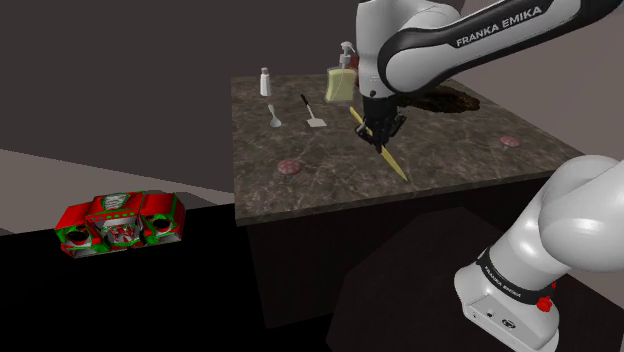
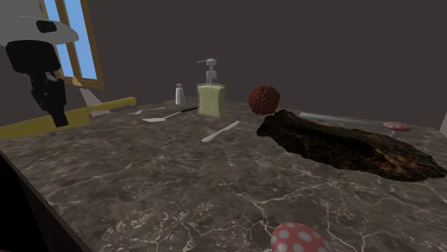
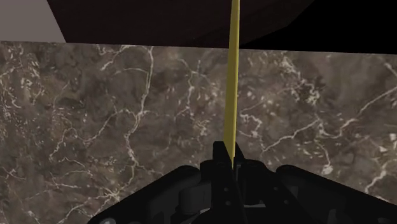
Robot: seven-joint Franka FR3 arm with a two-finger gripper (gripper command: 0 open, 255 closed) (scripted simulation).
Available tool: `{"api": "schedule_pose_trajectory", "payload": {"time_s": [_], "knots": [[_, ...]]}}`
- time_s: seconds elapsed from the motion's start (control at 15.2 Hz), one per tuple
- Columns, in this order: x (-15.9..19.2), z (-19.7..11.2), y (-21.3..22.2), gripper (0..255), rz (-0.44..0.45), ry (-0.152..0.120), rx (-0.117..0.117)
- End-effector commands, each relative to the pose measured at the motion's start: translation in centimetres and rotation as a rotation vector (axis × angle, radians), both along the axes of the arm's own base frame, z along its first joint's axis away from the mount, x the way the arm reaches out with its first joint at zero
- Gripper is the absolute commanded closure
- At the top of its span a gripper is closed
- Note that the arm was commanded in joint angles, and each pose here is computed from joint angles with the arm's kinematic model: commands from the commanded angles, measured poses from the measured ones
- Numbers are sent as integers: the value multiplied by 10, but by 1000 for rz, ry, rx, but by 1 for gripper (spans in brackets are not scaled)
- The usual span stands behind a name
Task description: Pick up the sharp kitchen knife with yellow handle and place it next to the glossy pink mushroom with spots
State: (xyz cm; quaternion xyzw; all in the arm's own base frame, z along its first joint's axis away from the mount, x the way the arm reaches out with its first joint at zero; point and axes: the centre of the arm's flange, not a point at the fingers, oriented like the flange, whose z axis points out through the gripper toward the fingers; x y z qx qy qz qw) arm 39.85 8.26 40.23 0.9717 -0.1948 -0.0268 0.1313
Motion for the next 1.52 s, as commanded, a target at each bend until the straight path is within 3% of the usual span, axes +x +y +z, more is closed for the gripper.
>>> {"api": "schedule_pose_trajectory", "payload": {"time_s": [0.0,0.73,1.25,1.32,1.45], "knots": [[0,-12,0,255,0,0,0],[0,-69,0,255,0,0,0],[0,-69,0,255,0,0,0],[0,-69,0,0,0,0,0],[0,-69,0,0,0,0,0]]}}
